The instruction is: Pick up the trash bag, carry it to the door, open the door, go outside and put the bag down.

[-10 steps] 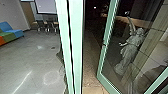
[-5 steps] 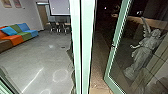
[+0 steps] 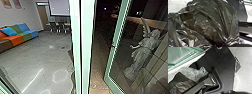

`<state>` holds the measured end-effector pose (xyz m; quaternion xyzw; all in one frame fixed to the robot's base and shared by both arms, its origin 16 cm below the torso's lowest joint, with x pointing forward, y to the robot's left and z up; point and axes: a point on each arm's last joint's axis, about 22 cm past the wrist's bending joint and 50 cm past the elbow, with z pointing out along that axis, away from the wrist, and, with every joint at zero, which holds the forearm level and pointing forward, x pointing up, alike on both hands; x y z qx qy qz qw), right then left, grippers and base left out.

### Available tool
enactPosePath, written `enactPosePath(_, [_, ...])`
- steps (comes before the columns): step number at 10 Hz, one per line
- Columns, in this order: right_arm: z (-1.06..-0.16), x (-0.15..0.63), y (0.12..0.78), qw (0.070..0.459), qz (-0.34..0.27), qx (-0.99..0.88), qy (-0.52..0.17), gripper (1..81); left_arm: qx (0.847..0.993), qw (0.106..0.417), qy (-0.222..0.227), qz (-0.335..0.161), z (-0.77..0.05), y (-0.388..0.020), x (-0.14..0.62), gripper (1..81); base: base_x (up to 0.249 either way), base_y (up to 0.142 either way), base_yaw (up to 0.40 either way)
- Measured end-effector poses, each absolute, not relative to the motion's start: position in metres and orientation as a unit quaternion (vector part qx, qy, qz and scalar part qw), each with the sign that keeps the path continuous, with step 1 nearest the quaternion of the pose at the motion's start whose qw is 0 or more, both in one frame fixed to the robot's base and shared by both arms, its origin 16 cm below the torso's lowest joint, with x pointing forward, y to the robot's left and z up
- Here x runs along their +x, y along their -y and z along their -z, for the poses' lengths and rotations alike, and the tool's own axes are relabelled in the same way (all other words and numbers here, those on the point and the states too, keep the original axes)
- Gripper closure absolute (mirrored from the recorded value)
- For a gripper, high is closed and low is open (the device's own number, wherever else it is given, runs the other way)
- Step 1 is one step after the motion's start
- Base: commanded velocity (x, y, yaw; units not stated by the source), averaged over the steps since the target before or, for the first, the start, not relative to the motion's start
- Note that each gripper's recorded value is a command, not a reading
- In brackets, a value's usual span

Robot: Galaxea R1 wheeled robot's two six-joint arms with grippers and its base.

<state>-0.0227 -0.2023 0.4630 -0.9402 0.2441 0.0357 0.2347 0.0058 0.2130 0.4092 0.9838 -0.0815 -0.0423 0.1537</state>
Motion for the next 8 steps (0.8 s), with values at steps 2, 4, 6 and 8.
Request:
enactPosePath(2, [-0.456, -0.025, 0.182, 0.239, -0.015, -0.942, -0.236, 1.0, 0.984, 0.155, 0.09, 0.02, -0.413, -0.206, 0.025, 81.1, 0.0, 0.0, 0.0])
enactPosePath(4, [-0.46, -0.017, 0.156, 0.26, 0.008, -0.94, -0.221, 1.0, 0.984, 0.152, 0.096, -0.001, -0.418, -0.208, 0.042, 81.1, 0.0, 0.0, 0.0])
enactPosePath(6, [-0.459, -0.017, 0.161, 0.256, 0.011, -0.942, -0.217, 1.0, 0.984, 0.149, 0.094, 0.0, -0.419, -0.211, 0.038, 81.1, 0.0, 0.0, 0.0])
enactPosePath(8, [-0.458, -0.008, 0.156, 0.259, 0.007, -0.946, -0.195, 1.0, 0.986, 0.148, 0.072, -0.008, -0.42, -0.216, 0.033, 81.1, 0.0, 0.0, 0.0])
